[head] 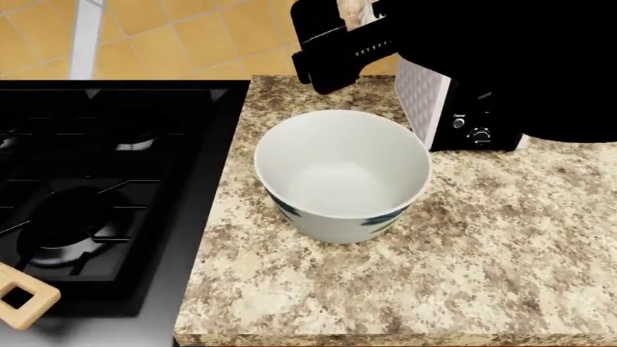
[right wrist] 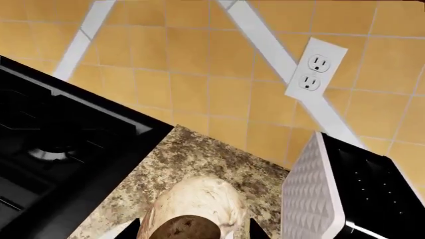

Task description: Pick the mushroom from the pan and place it in the bowl.

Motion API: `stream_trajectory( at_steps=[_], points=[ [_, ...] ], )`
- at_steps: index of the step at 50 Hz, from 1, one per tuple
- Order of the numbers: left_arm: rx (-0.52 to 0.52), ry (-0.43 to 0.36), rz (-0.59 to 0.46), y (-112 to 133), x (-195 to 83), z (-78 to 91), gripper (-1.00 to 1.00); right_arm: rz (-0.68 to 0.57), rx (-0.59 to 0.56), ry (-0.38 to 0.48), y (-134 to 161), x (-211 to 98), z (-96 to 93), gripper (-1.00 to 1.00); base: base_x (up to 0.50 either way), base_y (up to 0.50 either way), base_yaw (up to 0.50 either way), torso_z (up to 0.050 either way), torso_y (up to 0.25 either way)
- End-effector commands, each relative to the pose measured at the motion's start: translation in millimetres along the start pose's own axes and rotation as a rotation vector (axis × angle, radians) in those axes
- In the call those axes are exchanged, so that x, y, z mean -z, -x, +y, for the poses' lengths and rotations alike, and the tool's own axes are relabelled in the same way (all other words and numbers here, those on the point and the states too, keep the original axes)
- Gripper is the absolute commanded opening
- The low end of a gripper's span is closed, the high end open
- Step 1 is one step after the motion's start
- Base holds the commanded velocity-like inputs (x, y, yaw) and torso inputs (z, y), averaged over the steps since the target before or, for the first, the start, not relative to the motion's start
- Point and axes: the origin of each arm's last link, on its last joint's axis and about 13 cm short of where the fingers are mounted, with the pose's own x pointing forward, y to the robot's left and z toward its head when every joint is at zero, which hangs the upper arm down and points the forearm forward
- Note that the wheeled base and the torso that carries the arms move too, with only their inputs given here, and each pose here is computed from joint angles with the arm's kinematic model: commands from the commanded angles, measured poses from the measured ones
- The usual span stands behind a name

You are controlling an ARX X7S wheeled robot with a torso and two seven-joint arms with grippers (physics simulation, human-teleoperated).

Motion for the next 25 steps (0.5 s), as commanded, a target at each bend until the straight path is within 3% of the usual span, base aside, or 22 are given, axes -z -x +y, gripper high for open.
stream_trajectory(
  at_steps=[1,25],
  points=[
    [0.000,-0.001,-0.001,0,0,0.3,1.00,0.105,0.019,-0.013,-5,-2,-3.3,-1.00,0.00,0.00,0.00,0.000,0.000],
    [-0.004,-0.002,0.001,-1,1,0.3,1.00,0.249,0.014,-0.039,-24,4,10.1,-1.00,0.00,0.00,0.00,0.000,0.000]
  ],
)
